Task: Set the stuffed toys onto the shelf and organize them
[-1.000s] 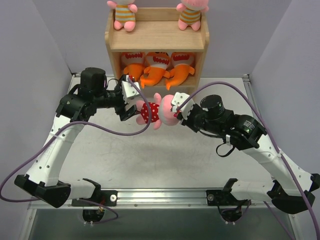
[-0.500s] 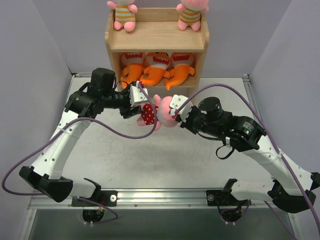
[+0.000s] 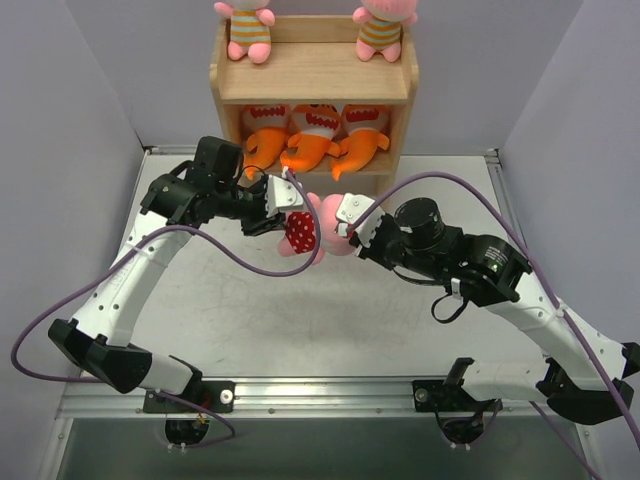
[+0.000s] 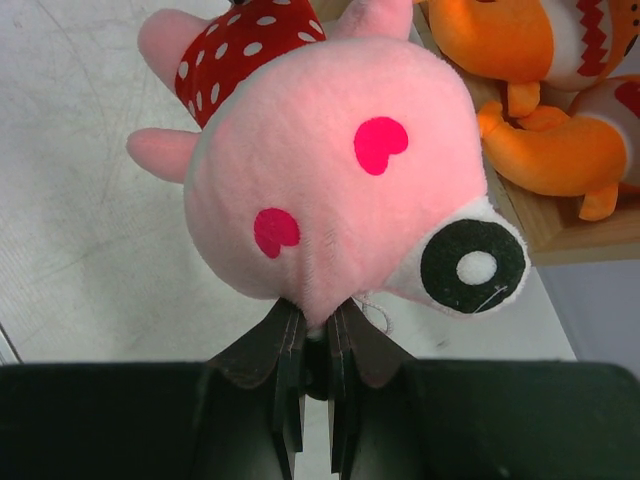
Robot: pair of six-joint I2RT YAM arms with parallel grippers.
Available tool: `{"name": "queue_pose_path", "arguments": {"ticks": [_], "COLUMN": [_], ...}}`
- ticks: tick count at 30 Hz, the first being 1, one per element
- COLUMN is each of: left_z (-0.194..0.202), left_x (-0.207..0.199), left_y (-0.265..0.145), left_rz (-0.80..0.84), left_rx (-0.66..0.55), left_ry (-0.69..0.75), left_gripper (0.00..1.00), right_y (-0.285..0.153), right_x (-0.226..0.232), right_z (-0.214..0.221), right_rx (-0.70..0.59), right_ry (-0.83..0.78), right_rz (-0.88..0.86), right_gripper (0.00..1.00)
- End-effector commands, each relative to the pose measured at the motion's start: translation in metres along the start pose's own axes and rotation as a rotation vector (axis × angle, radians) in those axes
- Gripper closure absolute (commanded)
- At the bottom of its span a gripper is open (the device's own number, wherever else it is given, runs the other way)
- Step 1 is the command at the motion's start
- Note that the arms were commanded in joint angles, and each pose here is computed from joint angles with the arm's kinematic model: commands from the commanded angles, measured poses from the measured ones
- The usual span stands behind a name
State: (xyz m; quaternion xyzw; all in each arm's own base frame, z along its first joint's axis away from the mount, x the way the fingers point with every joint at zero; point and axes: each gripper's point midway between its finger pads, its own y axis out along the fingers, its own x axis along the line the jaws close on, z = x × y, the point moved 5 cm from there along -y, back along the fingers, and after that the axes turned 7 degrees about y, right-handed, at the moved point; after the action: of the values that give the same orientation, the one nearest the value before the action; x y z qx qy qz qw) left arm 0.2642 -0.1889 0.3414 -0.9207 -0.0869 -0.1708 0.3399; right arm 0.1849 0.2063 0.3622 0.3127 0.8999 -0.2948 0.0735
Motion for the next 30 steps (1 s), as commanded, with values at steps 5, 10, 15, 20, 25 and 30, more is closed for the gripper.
{"name": "queue_pose_path", "arguments": {"ticks": [5,10,15,20,25,30], "left_z": [-0.019,-0.020,-0.021,-0.027,-0.039,-0.055], "left_x": [-0.003,-0.006,0.000,0.009,0.026,0.038], "left_y": [-0.011,-0.011,-0.014,-0.020,-0.035,-0.047], "left_rz": [0.011,0.005,-0.113,-0.206,-0.335,-0.375], "left_rx": [-0.080,-0.097,-0.128,-0.186,-0.290,-0.395], "left_ry": [0.059,0.063,0.035,-0.009,-0.040,-0.083], "left_gripper": [0.84,0.98,0.98,0.98,0.98,0.98], "right_y": [-0.011,-0.009,-0.019,-0.030,-0.048,-0.079], "right_x": [-0.007,-0.006,-0.012,-0.016,-0.023,-0.027], "right_z": [-0.017,-0.016,-0.017,-0.011,-0.010,-0.018], "right_rx": [-0.091,-0.085,-0.114,-0.133,-0.167,-0.296], "right_ry": [-0.014,-0.011,0.016,0.051,0.102,0.144], "right_rz": [0.041,0.045,0.090,0.138,0.194,0.199], "right_gripper": [1.00,1.00,0.62,0.34,0.15,0.09]}}
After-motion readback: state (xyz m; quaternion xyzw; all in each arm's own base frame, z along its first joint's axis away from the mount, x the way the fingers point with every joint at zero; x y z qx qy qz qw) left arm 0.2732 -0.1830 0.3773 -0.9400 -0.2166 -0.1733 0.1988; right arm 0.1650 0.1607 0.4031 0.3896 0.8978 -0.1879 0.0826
